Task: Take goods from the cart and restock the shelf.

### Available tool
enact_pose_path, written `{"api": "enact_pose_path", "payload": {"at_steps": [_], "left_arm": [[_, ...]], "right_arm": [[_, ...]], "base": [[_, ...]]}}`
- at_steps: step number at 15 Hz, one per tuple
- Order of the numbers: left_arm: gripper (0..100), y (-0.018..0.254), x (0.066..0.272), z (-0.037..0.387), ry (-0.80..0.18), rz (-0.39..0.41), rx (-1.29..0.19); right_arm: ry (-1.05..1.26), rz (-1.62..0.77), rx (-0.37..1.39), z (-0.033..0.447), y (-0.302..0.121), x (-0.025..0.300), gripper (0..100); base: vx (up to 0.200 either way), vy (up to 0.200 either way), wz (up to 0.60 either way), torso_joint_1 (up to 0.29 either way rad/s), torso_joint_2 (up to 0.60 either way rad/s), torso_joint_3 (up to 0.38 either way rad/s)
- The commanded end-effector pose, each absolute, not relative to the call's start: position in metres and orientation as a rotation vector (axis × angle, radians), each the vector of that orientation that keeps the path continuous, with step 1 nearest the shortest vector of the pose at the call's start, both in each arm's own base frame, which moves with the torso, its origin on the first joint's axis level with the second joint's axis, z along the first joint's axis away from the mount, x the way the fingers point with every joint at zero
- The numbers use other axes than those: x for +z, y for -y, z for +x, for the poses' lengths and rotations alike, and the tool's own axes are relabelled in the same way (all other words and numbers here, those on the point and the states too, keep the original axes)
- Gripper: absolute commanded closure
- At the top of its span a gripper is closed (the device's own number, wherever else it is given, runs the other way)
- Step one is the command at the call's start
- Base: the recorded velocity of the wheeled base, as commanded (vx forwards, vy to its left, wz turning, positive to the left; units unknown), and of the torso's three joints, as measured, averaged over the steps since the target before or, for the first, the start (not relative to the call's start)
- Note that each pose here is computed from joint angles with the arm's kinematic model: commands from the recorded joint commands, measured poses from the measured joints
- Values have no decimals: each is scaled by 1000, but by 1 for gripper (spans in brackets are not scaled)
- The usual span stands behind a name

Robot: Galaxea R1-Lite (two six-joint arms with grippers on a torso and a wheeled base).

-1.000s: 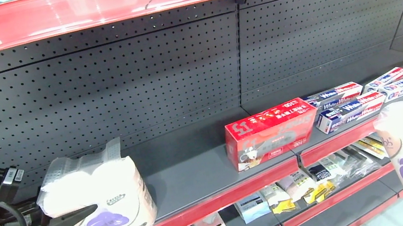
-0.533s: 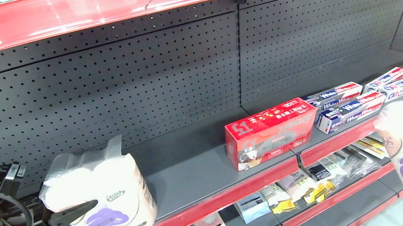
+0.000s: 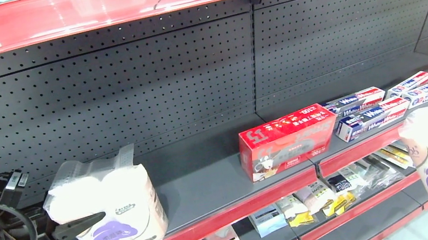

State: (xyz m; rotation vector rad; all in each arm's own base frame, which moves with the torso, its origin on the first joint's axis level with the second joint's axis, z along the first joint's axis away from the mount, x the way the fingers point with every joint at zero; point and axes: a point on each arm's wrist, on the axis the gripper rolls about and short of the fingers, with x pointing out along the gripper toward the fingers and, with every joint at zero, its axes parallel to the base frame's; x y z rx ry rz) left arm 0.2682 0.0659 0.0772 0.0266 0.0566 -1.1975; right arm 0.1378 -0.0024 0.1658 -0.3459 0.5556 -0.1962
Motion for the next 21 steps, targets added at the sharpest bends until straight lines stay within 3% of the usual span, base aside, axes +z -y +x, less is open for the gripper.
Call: {"api": "enact_pose_path", "payload": {"at_steps": [1,12,21], "left_arm": [[100,-65,78,268,-52,30,-1200],[100,-69,80,272,-48,44,-1186],[100,-68,75,266,-107,43,-1142]], "right_arm": [[-552,-346,-197,138,2,166,100],[-546,-365,-201,139,2,169,100],[-551,-369,-198,139,2,168,100]], "base": [[0,0,0,0,0,0],[0,0,0,0,0,0],[0,0,0,0,0,0]]}}
